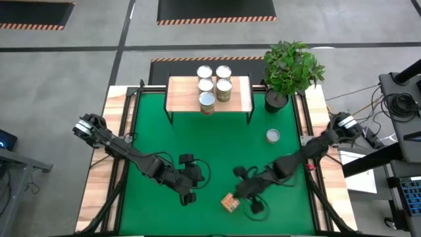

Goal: Pick and place cans onto a shelf
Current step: Put the canned black beans on the shelf

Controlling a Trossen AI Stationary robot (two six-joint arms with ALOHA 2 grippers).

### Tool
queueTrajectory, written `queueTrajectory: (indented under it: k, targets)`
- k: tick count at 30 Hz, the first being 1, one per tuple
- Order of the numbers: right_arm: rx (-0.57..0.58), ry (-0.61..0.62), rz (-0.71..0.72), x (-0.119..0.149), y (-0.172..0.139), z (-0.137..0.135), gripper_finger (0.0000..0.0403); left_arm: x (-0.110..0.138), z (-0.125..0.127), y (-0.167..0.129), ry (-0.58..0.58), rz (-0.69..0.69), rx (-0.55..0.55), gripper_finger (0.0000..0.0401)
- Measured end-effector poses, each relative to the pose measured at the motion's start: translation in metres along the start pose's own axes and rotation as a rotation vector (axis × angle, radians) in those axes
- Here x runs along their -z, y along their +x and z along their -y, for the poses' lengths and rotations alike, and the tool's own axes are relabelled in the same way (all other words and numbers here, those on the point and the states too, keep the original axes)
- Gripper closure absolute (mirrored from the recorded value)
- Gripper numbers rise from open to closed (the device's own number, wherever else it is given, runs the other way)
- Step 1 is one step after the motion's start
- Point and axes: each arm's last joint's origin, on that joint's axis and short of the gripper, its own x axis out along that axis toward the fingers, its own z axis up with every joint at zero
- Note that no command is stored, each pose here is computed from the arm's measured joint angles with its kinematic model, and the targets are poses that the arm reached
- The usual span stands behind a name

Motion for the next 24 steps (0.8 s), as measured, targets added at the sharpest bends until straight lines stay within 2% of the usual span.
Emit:
queueTrajectory:
  k: [3, 7, 15, 21, 24]
  targets:
    - [-0.111, -0.005, 0.087, 0.013, -0.001, -0.020, 0.0394, -0.006, 0.006, 0.003, -0.011, 0.029, 0.016, 0.0401]
    - [-0.175, -0.034, 0.162, 0.033, 0.007, -0.036, 0.0394, -0.011, 0.012, 0.011, -0.017, 0.046, 0.014, 0.0401]
    - [-0.168, -0.008, 0.088, 0.055, 0.031, -0.038, 0.0394, -0.017, 0.025, 0.023, -0.009, 0.042, 0.010, 0.0401]
    - [0.022, 0.011, 0.119, 0.052, 0.041, -0.030, 0.0394, -0.019, 0.032, 0.024, 0.018, 0.004, -0.002, 0.0401]
    - [0.060, -0.013, 0.127, 0.047, 0.041, -0.025, 0.0394, -0.018, 0.032, 0.023, 0.033, -0.003, -0.012, 0.0401]
